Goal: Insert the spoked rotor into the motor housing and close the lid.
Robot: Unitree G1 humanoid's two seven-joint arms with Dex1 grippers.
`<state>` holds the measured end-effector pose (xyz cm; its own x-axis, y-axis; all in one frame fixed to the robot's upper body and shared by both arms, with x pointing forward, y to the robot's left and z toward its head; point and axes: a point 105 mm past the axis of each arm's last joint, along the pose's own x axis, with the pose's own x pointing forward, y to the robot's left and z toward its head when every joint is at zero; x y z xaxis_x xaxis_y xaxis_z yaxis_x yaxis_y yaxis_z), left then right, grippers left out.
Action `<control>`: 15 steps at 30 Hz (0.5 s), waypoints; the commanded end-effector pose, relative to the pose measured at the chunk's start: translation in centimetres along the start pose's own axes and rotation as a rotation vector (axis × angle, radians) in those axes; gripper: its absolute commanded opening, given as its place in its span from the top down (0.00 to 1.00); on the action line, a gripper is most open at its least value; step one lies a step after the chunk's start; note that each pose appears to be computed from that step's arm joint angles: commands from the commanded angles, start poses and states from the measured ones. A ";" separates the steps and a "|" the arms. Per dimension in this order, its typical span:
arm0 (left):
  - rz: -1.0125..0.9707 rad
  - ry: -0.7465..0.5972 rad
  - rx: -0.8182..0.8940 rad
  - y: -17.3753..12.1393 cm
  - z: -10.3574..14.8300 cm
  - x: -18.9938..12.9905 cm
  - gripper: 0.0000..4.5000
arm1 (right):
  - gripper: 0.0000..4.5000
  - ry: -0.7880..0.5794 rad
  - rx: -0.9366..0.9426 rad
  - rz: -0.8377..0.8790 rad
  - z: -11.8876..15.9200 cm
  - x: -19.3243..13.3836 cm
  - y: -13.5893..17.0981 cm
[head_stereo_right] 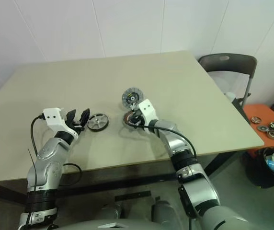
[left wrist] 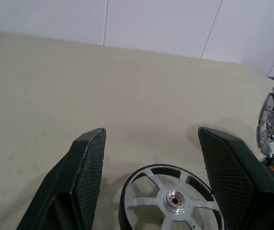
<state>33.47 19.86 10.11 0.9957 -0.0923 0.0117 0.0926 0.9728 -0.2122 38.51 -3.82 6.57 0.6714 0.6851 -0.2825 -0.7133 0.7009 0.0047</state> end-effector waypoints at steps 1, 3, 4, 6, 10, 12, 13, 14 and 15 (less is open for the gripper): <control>-0.020 -0.065 0.023 -0.6 1.8 0.0 0.28 | 0.85 -0.080 -0.031 0.006 2.6 0.5 0.3; -0.022 -0.065 0.023 -0.7 1.8 0.0 0.28 | 0.85 -0.080 -0.031 0.011 2.5 0.7 0.6; -0.023 -0.065 0.022 -0.7 1.8 0.0 0.28 | 0.85 -0.079 -0.030 0.013 2.5 0.8 0.7; -0.023 -0.064 0.022 -0.7 1.8 0.0 0.28 | 0.85 -0.071 -0.030 0.015 2.1 0.9 0.8; -0.020 -0.064 0.021 -0.7 1.8 0.0 0.28 | 0.85 -0.060 -0.030 0.014 1.7 0.9 0.7; -0.019 -0.064 0.021 -0.7 1.8 -0.1 0.28 | 0.85 -0.056 -0.031 0.010 1.5 0.8 0.6; -0.019 -0.064 0.021 -0.7 1.7 -0.1 0.28 | 0.85 -0.056 -0.031 0.008 1.5 0.8 0.5; -0.018 -0.063 0.021 -0.7 1.7 -0.1 0.28 | 0.85 -0.057 -0.031 0.005 1.5 0.8 0.4; -0.018 -0.063 0.021 -0.8 1.7 -0.1 0.28 | 0.85 -0.058 -0.032 0.001 1.6 0.7 0.3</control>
<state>33.29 19.75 10.28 0.9956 -0.0918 0.0180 0.0935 0.9728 -0.2121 38.58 -2.95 6.33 0.6662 0.6926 -0.2767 -0.7206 0.6933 0.0003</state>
